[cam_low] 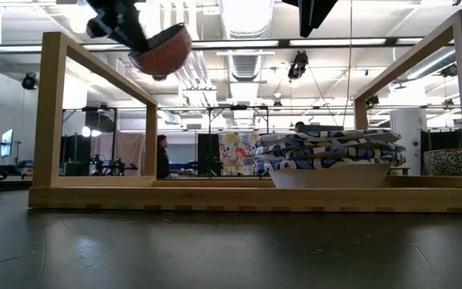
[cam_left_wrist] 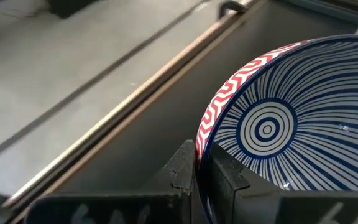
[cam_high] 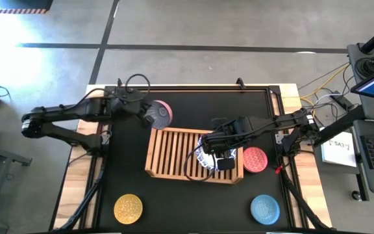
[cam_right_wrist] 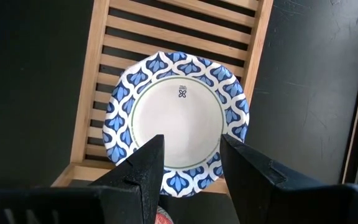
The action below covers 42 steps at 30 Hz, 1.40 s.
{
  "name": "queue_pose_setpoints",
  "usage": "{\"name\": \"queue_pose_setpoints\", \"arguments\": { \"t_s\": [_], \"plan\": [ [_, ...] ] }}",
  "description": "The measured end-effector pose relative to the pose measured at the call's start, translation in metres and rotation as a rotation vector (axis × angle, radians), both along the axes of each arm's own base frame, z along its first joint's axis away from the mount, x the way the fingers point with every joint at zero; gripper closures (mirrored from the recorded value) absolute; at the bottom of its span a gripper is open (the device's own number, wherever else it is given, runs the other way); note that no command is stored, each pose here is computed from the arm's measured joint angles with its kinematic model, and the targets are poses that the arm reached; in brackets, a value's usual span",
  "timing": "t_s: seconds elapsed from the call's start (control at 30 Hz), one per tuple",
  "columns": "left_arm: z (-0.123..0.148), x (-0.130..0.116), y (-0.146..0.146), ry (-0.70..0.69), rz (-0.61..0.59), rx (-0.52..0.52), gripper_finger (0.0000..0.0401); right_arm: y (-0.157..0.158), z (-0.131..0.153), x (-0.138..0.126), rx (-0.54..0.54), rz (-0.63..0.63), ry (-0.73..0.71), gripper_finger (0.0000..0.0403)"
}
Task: Place and stack bowls onto a shelf
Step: Put the dark blue patterned bowl on the shelf
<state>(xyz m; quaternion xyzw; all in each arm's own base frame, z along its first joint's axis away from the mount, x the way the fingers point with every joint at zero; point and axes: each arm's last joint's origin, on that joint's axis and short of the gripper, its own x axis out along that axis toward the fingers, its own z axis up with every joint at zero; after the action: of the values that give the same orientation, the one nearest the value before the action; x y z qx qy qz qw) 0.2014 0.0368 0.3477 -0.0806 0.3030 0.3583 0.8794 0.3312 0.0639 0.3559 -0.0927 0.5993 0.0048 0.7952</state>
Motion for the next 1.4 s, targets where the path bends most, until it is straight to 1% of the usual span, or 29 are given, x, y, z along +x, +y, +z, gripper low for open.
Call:
{"name": "queue_pose_setpoints", "arguments": {
  "t_s": [0.13,0.4,0.6,0.73,0.83,1.07,1.1,1.27,1.4],
  "plan": [
    [-0.012,0.018,0.000,0.042,-0.052,-0.051,0.0398,0.000,0.000,0.000,0.000,0.001,0.000,0.0257],
    [-0.048,0.058,-0.004,0.147,-0.168,-0.196,0.0398,0.000,0.000,0.000,-0.001,0.002,0.000,0.0257],
    [-0.067,0.074,-0.008,0.209,-0.231,-0.275,0.0395,0.000,0.000,0.000,-0.001,0.005,0.000,0.0257],
    [-0.077,0.085,-0.015,0.216,-0.292,-0.319,0.0394,0.000,0.000,0.000,-0.006,0.019,0.001,0.0257],
    [-0.085,0.092,-0.019,0.240,-0.324,-0.335,0.0394,0.000,0.000,0.000,-0.007,0.024,0.001,0.0257],
    [-0.110,0.105,-0.022,0.331,-0.341,-0.355,0.0393,0.000,0.000,0.000,-0.004,0.017,-0.002,0.0257],
    [-0.112,0.106,-0.022,0.343,-0.341,-0.344,0.0393,0.000,0.000,0.000,-0.004,0.017,-0.003,0.0257],
    [-0.117,0.110,-0.023,0.371,-0.358,-0.317,0.0393,0.000,0.000,0.001,-0.003,0.017,-0.006,0.0257],
    [-0.118,0.110,-0.024,0.371,-0.362,-0.317,0.0393,0.000,0.000,0.001,-0.003,0.017,-0.007,0.0257]
  ]
}}
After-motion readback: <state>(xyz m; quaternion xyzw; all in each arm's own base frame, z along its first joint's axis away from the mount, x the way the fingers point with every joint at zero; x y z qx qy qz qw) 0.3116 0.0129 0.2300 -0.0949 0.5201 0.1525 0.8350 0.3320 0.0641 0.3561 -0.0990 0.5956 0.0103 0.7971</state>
